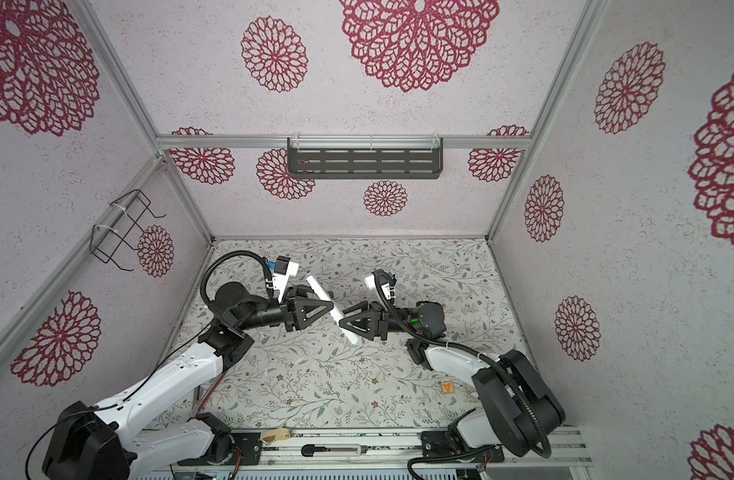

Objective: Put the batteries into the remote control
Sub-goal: 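Lower the remote face up onto the table and open both grippers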

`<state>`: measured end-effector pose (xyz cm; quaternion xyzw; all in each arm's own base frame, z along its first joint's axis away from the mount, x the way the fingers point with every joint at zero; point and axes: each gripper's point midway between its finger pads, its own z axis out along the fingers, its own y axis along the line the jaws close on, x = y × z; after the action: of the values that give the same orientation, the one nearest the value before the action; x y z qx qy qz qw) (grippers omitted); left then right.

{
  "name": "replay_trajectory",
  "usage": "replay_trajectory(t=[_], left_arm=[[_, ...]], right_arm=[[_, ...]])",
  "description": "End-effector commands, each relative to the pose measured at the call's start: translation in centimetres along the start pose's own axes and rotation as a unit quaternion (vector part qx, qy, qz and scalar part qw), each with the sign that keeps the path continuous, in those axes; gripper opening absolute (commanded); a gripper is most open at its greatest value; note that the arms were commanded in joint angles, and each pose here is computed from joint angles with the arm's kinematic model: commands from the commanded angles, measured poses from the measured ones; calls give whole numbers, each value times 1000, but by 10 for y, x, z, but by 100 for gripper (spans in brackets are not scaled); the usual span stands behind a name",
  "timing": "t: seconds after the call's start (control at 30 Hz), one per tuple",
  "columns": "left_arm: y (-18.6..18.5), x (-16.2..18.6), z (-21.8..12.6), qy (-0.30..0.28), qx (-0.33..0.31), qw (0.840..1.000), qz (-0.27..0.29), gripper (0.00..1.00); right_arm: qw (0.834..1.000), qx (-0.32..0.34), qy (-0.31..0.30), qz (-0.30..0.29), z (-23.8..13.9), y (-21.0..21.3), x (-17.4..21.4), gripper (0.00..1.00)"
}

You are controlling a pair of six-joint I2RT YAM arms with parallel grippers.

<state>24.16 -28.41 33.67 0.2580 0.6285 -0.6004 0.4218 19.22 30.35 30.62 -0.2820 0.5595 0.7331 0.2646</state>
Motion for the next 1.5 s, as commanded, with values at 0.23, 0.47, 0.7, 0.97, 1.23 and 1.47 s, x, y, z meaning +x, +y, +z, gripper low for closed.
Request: replay_trajectory(t=[0.23,0.47,0.7,0.97,1.23,1.47], left_arm=[[23,6,-31,6,-115,993,8,2],[64,47,-53,74,-233,968,-56,1],[111,96,-72,141,-337,921,-135,0],[163,154,-65,252,-424,846,-203,0],[197,184,-35,325,-474,783,-238,0],[220,200,-15,366,-516,740,-231,0]], right_arm=[[993,107,52,-9,-3,-46,19,77],[941,318,111,-33,-42,-104,41,99],[895,420,144,-35,-78,-129,61,99],[827,541,150,-26,-128,-155,84,99],[800,586,123,-53,-154,-145,92,99],[804,583,90,-73,-160,-129,94,99]])
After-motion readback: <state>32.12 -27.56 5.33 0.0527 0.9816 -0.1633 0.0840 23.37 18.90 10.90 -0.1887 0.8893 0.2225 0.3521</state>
